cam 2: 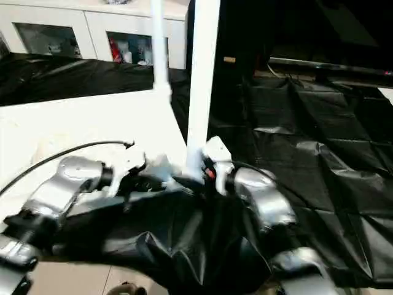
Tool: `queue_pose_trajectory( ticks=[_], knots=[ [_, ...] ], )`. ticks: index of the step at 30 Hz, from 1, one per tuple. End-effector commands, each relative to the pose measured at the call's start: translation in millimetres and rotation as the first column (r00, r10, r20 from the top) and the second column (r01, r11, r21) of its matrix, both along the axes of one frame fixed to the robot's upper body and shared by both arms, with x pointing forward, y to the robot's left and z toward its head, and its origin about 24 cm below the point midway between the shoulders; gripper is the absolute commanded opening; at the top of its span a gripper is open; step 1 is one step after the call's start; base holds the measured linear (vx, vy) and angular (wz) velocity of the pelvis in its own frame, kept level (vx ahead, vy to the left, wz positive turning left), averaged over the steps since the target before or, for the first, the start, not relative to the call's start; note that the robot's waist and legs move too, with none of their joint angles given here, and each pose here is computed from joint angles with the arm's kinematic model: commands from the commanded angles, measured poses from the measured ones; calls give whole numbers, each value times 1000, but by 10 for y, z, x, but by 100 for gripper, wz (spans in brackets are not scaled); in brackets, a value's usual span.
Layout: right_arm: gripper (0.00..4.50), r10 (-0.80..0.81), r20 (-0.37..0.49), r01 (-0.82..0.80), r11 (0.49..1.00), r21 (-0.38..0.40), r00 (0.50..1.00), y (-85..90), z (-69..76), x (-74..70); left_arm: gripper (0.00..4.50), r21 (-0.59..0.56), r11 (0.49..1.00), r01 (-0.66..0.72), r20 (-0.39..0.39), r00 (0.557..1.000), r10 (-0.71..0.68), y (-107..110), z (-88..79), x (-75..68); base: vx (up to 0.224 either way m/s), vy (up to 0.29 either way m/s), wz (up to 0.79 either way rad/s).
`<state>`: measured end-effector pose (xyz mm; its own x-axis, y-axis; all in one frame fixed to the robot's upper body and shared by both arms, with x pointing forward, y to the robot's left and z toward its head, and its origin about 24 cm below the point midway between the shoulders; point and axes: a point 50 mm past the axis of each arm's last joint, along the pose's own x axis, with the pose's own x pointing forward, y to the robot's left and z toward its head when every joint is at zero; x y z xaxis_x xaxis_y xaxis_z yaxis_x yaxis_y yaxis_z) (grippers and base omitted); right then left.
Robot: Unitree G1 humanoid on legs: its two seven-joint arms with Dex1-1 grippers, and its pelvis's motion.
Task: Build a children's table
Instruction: Rotate leg to tighten
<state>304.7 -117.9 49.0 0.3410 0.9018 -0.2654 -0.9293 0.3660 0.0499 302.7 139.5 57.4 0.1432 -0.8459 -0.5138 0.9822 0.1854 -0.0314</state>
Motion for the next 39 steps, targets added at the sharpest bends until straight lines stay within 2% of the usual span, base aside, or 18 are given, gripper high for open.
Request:
queue_pose_trajectory(
  ticks=[1,4,7,10,11,17,20,21,23,24,26,29,30,33,35,36,39],
  knots=[
    [376,85,0,-85,996,3,996,38,42,-50,0,-67,991,120,3,993,-120,-152,97,-54,0,0,0],
    [365,132,-20,-132,991,-14,991,12,31,-87,0,-40,988,151,-24,988,-152,-99,81,-88,0,0,0],
    [324,138,-21,-139,990,-24,990,12,16,-91,0,-38,987,157,-28,987,-158,-85,82,-97,0,0,0],
    [311,151,-27,-152,988,-32,988,15,10,-106,0,-36,986,164,-36,986,-165,-74,80,-112,0,0,0],
    [295,154,-28,-155,987,-35,988,17,7,-110,0,-34,986,163,-35,986,-165,-71,77,-113,0,0,0],
    [267,159,-35,-161,986,-41,987,39,-28,-131,0,-31,989,142,-21,990,-142,-66,65,-92,0,0,0],
    [266,109,-50,-111,994,-24,993,55,-67,-122,0,-47,994,101,2,995,-101,-103,72,-50,0,0,0],
    [266,26,-56,-27,999,-22,998,78,-103,-74,0,-41,999,28,32,999,-27,-132,75,24,0,0,0],
    [265,-10,-55,9,1000,-25,998,87,-119,-52,0,-39,999,-3,43,999,5,-143,77,55,0,0,0],
    [265,-71,-48,69,997,-28,996,114,-142,-16,0,-41,997,-60,60,996,63,-164,83,113,0,0,0],
    [265,-252,-58,251,968,-32,966,207,-217,86,0,-70,982,-173,87,980,179,-252,120,240,0,0,0],
    [265,-378,-99,378,926,-26,920,342,-268,157,0,-80,966,-246,104,962,254,-348,149,331,0,0,0],
    [265,-378,-99,378,926,-26,920,342,-268,157,0,-80,966,-246,104,962,254,-348,149,331,0,0,0],
    [265,-442,-123,445,895,-4,888,501,-256,211,0,-84,948,-306,126,941,315,-426,170,411,0,0,0],
    [265,-418,-104,423,905,36,903,660,-179,238,0,-95,945,-312,133,937,323,-499,189,434,0,0,0],
    [321,-408,-99,413,909,47,908,695,-161,241,0,-95,947,-307,134,939,318,-514,189,433,0,0,0],
    [337,-391,-116,400,914,69,913,714,-137,245,0,-86,959,-270,131,951,279,-513,169,394,0,0,0]
  ],
)
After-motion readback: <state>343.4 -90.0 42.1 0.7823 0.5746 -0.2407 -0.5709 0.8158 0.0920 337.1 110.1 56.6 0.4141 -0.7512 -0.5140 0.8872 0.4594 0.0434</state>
